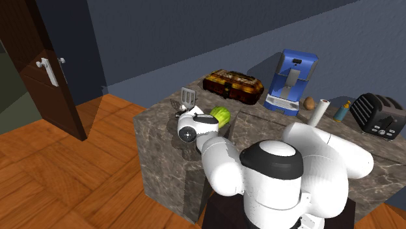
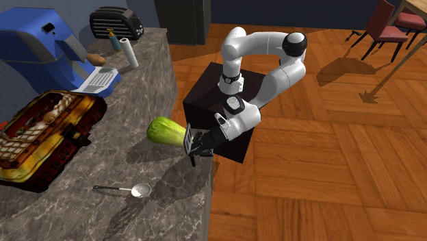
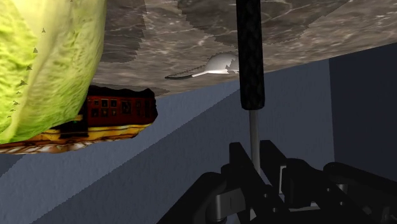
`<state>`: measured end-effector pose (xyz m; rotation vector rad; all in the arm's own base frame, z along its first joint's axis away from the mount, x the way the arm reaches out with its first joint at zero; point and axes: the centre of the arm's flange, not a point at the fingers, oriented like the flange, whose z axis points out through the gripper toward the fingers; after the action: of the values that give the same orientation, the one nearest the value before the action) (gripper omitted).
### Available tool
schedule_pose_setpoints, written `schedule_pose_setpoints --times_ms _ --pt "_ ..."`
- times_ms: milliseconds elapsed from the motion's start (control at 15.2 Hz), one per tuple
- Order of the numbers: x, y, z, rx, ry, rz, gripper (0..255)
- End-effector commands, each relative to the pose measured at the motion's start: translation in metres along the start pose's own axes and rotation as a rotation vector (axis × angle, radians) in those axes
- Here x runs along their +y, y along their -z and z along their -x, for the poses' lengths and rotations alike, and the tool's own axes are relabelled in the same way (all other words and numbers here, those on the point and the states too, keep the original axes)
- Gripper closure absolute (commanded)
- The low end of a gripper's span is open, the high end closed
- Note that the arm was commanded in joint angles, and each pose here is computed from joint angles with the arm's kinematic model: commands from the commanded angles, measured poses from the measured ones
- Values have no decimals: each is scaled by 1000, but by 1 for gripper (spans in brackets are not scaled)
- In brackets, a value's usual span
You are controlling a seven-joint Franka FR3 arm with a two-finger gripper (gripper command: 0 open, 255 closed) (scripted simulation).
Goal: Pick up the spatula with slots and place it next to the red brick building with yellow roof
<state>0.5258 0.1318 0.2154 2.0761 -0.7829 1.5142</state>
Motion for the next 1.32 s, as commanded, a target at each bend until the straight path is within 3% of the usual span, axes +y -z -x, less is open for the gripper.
schedule_pose_setpoints --times_ms 0,198,1254 --pt "0 0 0 0 0 0 255" --pt "0 0 0 0 0 0 255" --pt "2 25 -81 0 0 0 255"
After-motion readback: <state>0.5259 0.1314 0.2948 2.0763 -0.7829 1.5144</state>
